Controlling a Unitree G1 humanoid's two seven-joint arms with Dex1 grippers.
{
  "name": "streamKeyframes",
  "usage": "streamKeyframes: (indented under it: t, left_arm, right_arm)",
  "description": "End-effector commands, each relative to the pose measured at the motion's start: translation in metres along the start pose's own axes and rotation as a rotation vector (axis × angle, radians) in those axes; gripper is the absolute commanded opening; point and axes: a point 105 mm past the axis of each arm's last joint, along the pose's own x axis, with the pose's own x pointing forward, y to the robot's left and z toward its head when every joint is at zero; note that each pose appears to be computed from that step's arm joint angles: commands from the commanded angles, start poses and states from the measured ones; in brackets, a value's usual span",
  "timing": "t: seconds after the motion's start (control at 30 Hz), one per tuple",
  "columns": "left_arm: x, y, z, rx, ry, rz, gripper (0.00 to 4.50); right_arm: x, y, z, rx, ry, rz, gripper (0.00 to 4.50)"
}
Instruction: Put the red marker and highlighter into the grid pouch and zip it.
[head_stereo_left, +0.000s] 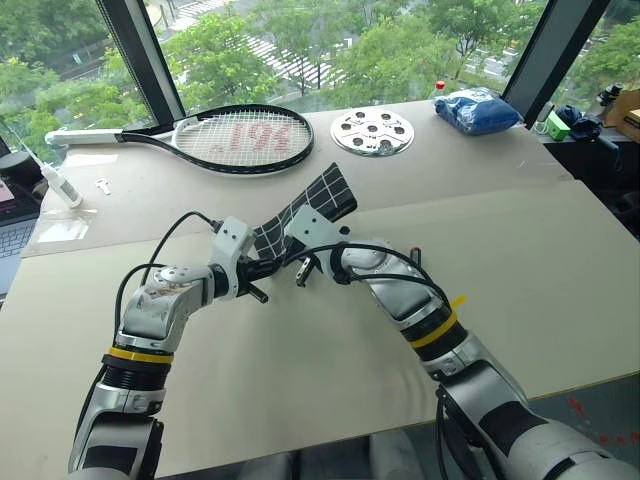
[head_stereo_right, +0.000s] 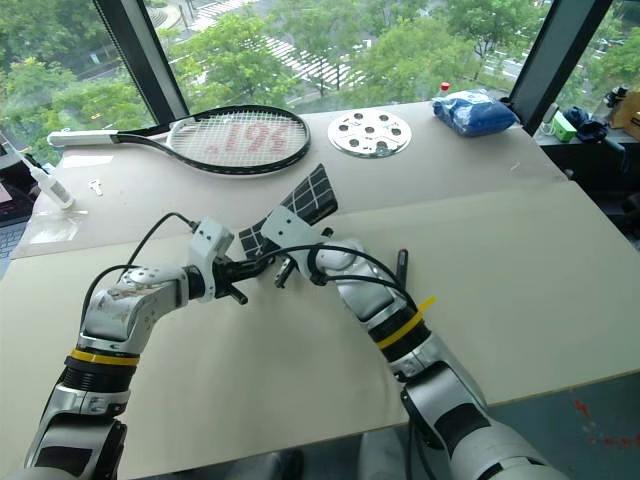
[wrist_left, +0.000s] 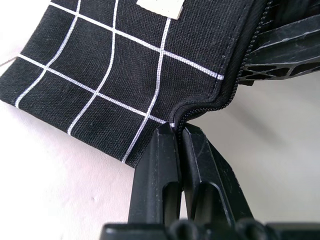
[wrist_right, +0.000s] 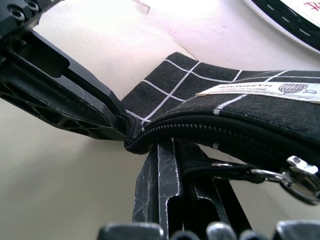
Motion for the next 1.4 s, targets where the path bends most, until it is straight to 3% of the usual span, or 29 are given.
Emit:
streamKeyframes:
  t: [0.03,0.13,0.27,0.47,0.73,0.9,1.0,1.1,1.4]
  left_arm:
    - [-0.003,-0.012,0.025,0.030,-0.088,-0.038,0.00]
    - [-0.005,-0.012,0.022,0.022,-0.085,-0.032,0.00]
    - [-0.008,-0.011,0.018,0.014,-0.079,-0.023,0.00]
    - [-0.009,-0.011,0.018,0.008,-0.079,-0.016,0.00]
    - [-0.010,-0.011,0.022,0.005,-0.092,-0.009,0.00]
    - [-0.011,-0.014,0.021,0.002,-0.093,-0.004,0.00]
    - [-0.014,-0.015,0.018,-0.002,-0.086,-0.001,0.00]
    - [-0.017,-0.015,0.015,-0.004,-0.077,0.005,0.00]
    - [-0.017,-0.014,0.017,-0.004,-0.080,0.007,0.00]
  right_arm:
    - [-0.002,-0.021,0.003,-0.100,0.005,-0.083,0.01]
    - [-0.010,-0.048,-0.002,-0.075,0.018,-0.162,0.01]
    - [-0.019,-0.057,0.004,-0.037,-0.004,-0.188,0.01]
    - [-0.016,0.004,0.019,-0.067,-0.043,0.018,0.01]
    - [-0.009,0.024,0.006,-0.179,0.030,0.063,0.01]
    - [-0.006,0.001,0.001,-0.188,0.058,-0.030,0.01]
    - [-0.014,-0.042,-0.006,-0.125,0.087,-0.175,0.01]
    - [-0.017,-0.048,-0.003,-0.079,0.067,-0.193,0.01]
    - [0.002,0.030,-0.002,-0.085,0.044,0.027,0.01]
